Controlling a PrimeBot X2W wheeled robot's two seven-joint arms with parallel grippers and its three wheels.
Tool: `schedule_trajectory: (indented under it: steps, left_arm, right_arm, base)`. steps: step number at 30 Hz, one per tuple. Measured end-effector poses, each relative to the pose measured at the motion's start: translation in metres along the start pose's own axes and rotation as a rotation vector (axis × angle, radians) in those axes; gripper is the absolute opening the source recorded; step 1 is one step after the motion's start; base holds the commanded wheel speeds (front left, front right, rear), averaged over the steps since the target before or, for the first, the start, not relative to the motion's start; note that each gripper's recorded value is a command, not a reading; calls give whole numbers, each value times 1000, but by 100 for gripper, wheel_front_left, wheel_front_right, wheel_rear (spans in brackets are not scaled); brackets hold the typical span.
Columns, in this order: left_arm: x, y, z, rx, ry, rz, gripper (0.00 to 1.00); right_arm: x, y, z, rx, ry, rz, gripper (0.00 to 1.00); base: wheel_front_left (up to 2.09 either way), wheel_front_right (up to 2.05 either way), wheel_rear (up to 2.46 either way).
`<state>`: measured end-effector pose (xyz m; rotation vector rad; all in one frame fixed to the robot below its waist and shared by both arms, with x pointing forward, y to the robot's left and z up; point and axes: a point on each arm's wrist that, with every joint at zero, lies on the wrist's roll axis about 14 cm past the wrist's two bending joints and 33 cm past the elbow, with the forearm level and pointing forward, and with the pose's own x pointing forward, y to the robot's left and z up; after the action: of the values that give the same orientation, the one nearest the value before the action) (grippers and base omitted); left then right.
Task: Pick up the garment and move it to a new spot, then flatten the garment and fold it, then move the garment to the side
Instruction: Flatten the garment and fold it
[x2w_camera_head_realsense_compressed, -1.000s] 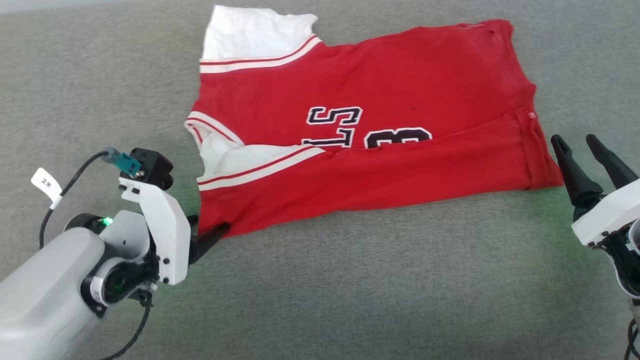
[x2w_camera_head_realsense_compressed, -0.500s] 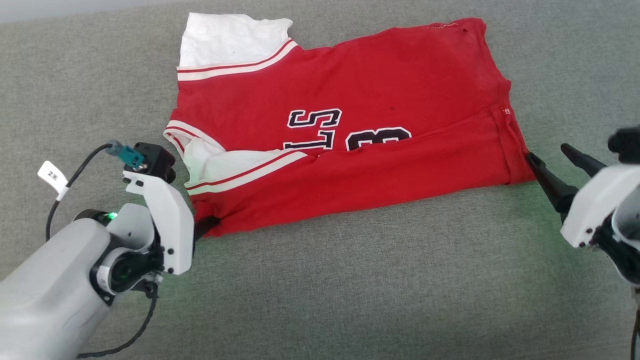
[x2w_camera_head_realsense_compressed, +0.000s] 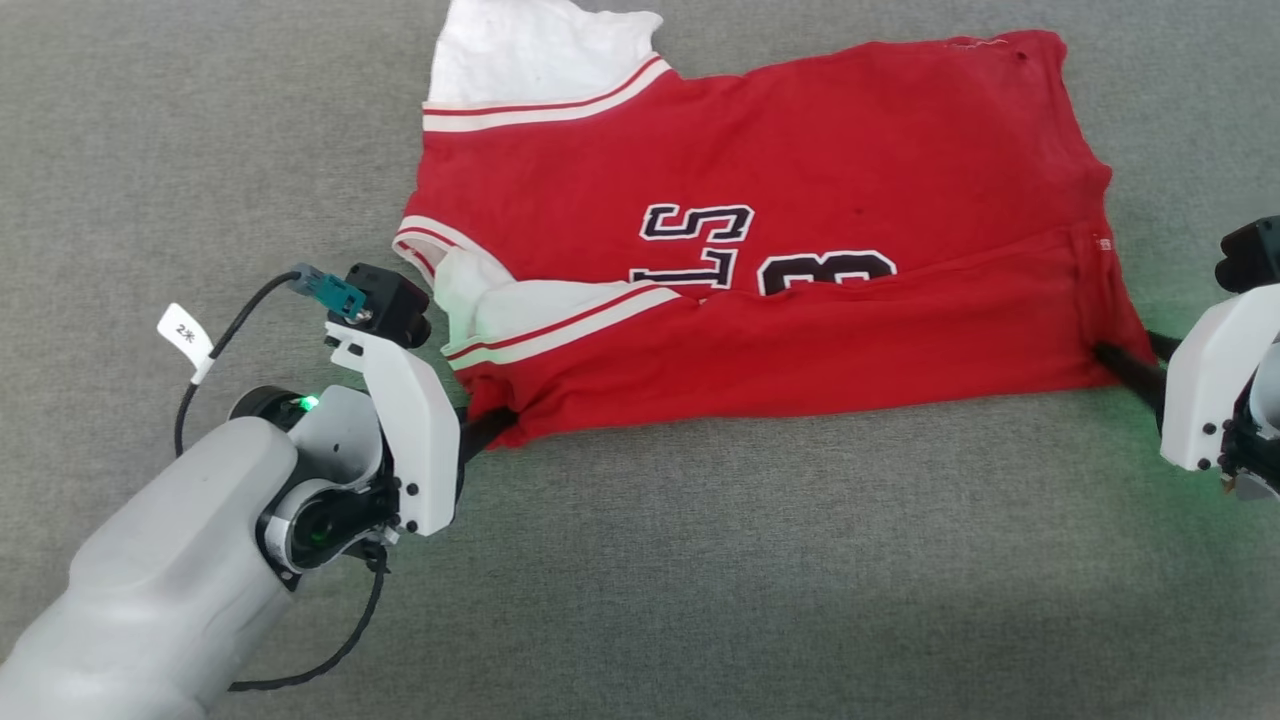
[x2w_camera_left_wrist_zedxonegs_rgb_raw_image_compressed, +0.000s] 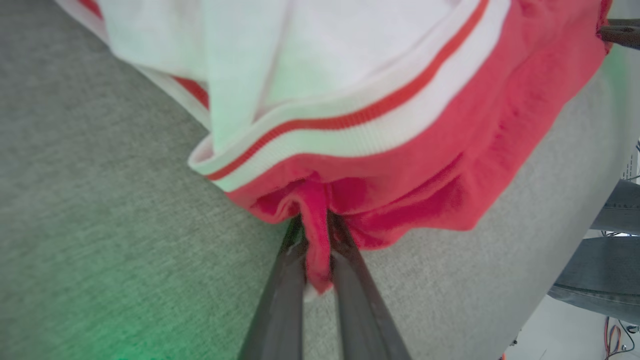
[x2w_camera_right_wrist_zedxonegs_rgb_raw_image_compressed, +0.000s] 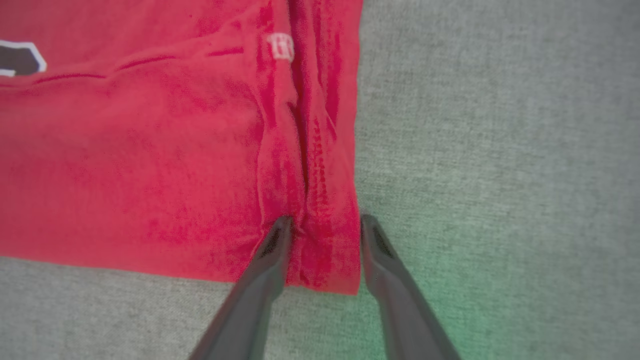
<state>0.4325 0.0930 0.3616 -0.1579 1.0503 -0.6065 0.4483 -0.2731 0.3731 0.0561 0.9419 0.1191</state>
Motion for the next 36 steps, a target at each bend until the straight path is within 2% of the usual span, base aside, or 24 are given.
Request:
schedule_trajectory:
  steps: [6, 16, 23, 27, 28, 29, 30, 31, 32, 33, 34, 36]
  left_arm:
    - [-8, 0, 0, -6, -44, 2, 0]
    - [-44, -6, -35, -26, -39, -19, 0]
    - [-67, -12, -46, -40, -47, -35, 0]
    - [-70, -15, -49, -54, -63, -35, 0]
    - [-70, -15, -49, -56, -65, -34, 0]
    - [-69, -16, -49, -55, -71, -34, 0]
    - [-69, -16, -49, -55, -71, -34, 20]
    - [-69, -15, -46, -50, -86, -31, 35]
    - [-69, -15, -42, -53, -103, -27, 42]
    - [-69, -15, -41, -53, -110, -28, 67]
    - [-69, -16, -41, -51, -114, -31, 98]
    - [-70, -12, -36, -48, -140, -22, 100]
  right_arm:
    - [-6, 8, 1, -21, -22, 28, 0]
    - [-36, 20, -24, -18, -35, 83, 0]
    - [-51, 17, -45, -28, -8, 88, 0]
    - [-57, 14, -45, -29, -34, 77, 0]
    - [-58, 13, -42, -29, -58, 72, 29]
    - [-60, 13, -37, -30, -82, 68, 48]
    - [-60, 13, -37, -30, -82, 68, 92]
    - [-61, 14, -34, -34, -106, 64, 100]
    - [-62, 15, -31, -38, -127, 62, 100]
    - [-63, 16, -28, -38, -150, 59, 100]
    - [-64, 15, -25, -42, -173, 53, 100]
    - [-69, 12, -17, -70, -225, 27, 100]
  base:
    - [0, 0, 0]
    - [0, 0, 0]
    - [0, 0, 0]
    - [0, 0, 0]
    - [0, 0, 0]
    - [0, 0, 0]
    - [0, 0, 0]
    - [0, 0, 0]
    - [0, 0, 0]
    - [0, 0, 0]
    - [0, 0, 0]
    - [0, 0, 0]
